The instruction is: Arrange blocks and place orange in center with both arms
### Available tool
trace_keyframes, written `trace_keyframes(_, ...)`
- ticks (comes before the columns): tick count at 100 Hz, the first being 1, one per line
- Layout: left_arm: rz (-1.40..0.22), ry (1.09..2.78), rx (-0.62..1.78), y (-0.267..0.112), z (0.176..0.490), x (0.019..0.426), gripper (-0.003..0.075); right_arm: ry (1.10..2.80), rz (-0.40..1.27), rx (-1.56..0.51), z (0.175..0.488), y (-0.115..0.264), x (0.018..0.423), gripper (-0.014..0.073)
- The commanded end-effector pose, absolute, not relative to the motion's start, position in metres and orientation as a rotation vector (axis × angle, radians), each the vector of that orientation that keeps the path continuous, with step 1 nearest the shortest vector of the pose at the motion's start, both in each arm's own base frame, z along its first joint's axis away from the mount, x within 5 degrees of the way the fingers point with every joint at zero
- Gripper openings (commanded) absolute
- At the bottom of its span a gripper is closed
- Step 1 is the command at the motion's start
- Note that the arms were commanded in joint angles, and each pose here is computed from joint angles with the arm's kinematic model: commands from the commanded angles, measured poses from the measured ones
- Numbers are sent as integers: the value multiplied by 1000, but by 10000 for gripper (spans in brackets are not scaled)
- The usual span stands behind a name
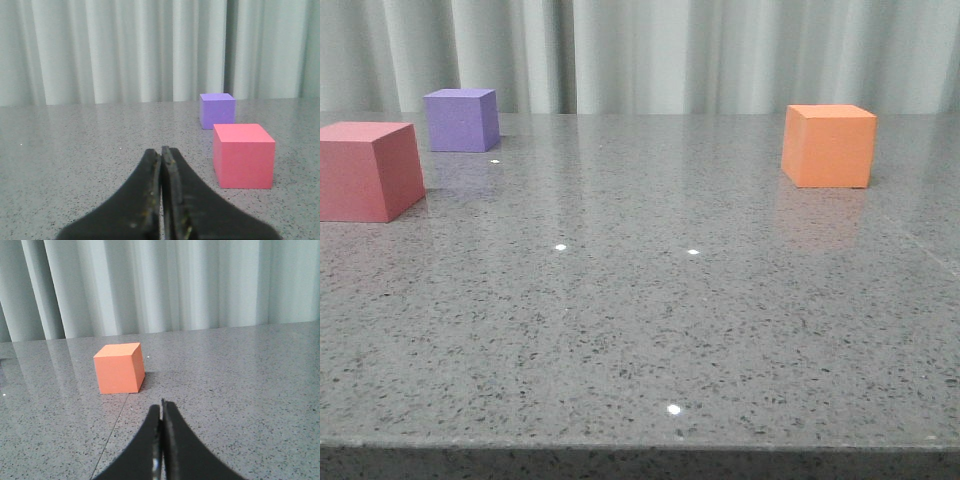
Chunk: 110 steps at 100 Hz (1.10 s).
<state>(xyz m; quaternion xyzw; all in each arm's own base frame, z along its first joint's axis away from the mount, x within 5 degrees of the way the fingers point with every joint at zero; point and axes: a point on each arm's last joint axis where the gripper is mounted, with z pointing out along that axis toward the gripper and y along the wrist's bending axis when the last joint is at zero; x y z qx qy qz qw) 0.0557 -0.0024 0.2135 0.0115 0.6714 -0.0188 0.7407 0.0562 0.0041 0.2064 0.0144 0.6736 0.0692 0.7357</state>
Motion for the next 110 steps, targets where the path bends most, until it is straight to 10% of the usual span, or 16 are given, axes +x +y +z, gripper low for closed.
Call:
trace_keyframes(1,-48,1398,30,-3,208,54,-20,1357,150,14,221,4,52,-110)
trace_keyframes(52,-48,1398,30,-3,208,54,-20,1374,155,24,268,3,44,-110)
trace_keyframes(110,-48,1398,30,-3,208,54,-20,2072,125,54,378,8,103,-110)
